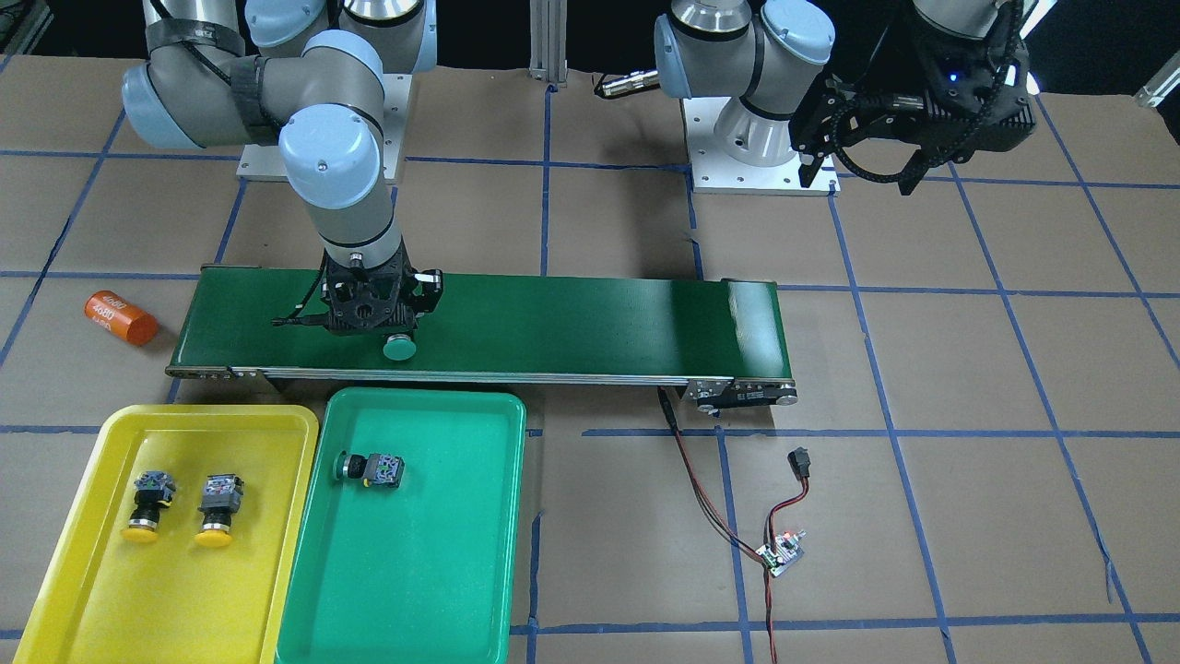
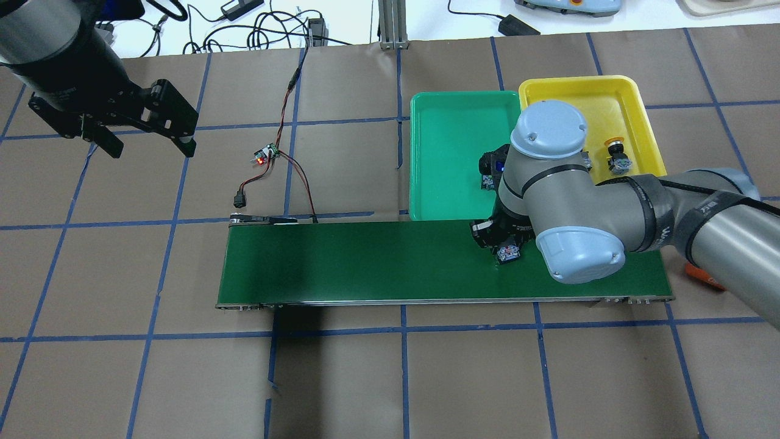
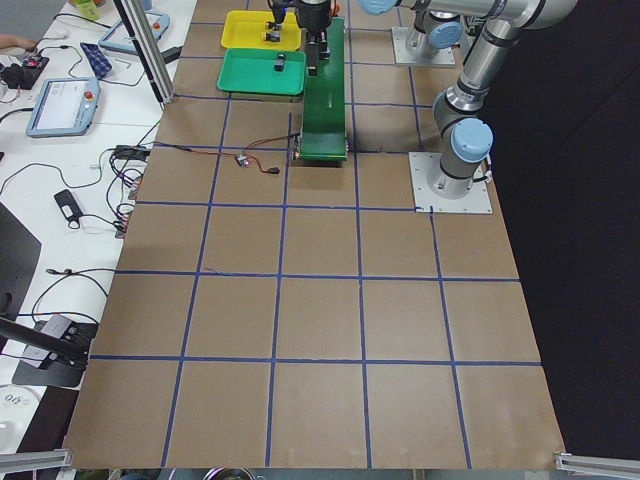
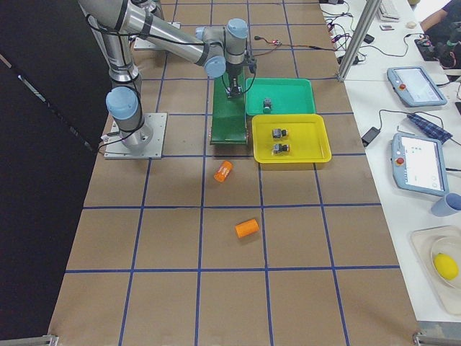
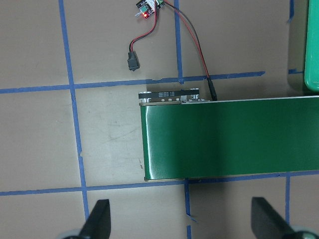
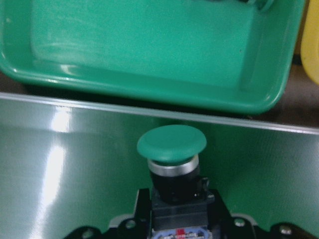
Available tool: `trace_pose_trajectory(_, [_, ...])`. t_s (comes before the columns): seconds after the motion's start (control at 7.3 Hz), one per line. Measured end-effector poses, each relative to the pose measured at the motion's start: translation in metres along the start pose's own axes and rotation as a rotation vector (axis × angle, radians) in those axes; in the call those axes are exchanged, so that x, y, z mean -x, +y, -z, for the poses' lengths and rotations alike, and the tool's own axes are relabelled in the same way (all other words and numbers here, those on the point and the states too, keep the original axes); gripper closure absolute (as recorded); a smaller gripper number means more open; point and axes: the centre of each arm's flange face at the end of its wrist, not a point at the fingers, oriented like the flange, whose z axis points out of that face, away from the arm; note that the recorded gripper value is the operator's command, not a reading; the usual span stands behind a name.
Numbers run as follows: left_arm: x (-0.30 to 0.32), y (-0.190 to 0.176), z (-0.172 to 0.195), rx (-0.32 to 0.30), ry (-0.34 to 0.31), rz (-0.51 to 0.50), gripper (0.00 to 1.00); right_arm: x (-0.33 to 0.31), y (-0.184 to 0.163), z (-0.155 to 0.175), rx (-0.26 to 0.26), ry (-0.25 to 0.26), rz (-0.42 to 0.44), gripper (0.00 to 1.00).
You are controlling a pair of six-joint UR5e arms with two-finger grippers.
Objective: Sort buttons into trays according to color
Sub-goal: 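Drop green-capped button into green tray and open right gripper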
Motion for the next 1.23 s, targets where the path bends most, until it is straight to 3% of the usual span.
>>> trace_pose_trajectory(0.27, [0.000, 0.000, 0.000, -0.001, 0.000, 0.000, 0.00, 0.004, -0.063, 0.020, -0.060, -0.007, -0.005, 0.66])
trace_pose_trajectory(0.41, [0.000, 0.000, 0.001, -0.001, -0.001, 0.000, 0.00, 0.011, -0.102, 0.027, -0.077, -0.007, 0.002, 0.50])
trace_pose_trajectory(0.55, [0.000, 0.001, 0.000, -0.001, 0.000, -0.001, 0.00, 0.018, -0.132, 0.036, -0.081, -0.007, 0.012, 0.13])
trace_pose_trajectory(0.69, [0.000, 0.000, 0.000, -0.001, 0.000, -0.001, 0.00, 0.022, -0.151, 0.041, -0.077, -0.009, 0.017, 0.02])
trace_pose_trajectory(1.23, [0.000, 0.000, 0.000, -0.002, 0.001, -0.001, 0.00, 0.020, -0.161, 0.060, -0.082, -0.017, 0.019, 0.00])
